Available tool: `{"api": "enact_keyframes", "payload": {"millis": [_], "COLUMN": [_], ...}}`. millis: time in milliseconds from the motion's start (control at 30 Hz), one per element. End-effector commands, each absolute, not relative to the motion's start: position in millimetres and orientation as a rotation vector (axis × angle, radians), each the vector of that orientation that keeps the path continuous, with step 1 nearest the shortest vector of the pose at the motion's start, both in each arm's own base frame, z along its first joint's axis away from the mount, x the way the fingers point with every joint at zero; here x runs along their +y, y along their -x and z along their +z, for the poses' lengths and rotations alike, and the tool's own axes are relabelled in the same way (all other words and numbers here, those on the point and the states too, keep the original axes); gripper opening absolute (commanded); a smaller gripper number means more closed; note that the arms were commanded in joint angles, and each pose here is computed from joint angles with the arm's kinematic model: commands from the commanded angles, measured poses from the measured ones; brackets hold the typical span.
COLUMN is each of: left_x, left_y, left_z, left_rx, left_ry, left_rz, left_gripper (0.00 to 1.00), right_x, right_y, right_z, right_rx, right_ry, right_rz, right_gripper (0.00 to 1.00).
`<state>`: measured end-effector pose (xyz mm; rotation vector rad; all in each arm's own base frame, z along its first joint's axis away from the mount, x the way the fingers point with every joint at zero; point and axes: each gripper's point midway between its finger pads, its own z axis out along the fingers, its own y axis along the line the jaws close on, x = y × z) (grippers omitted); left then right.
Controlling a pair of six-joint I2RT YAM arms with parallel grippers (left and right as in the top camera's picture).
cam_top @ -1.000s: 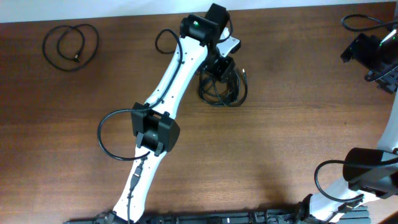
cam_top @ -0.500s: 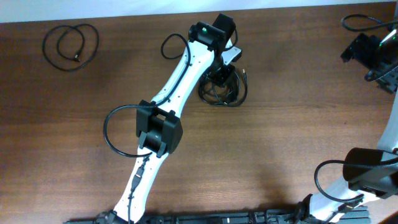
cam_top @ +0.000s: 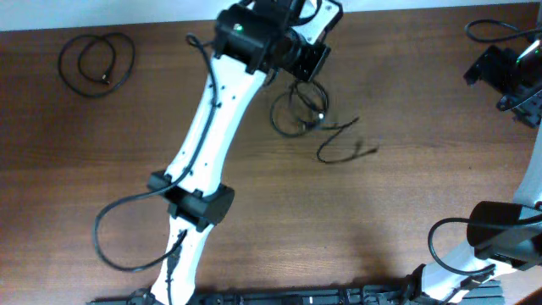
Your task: Untangle cables
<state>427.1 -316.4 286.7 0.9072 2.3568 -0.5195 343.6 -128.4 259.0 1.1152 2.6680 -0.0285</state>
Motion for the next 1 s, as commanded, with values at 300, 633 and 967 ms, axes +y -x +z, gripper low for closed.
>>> {"api": "enact_keyframes", "payload": {"millis": [300, 633, 967], "left_x": [-228.8, -192.0, -201.1], "left_y": [-446.7, -453.6, -445.0], "left_z": [497.5, 483.7, 463.4], "left_rx": [1.854, 1.928, 2.001], "left_ry": [-0.392, -0.285, -0.255], "left_rz": [-0.64, -0.432, -0.28], "left_gripper": [0.0, 0.0, 0.0], "right_x": [-126.8, -126.9, -126.8], "right_y": [-343.9, -343.9, -343.9], "right_z": [257.1, 257.1, 257.1], "right_rx": [2.672, 2.671, 2.672], "right_ry": [-1.123, -1.123, -1.123], "right_rz": [-0.024, -0.025, -0.024], "right_gripper": [0.98, 0.98, 0.98]}}
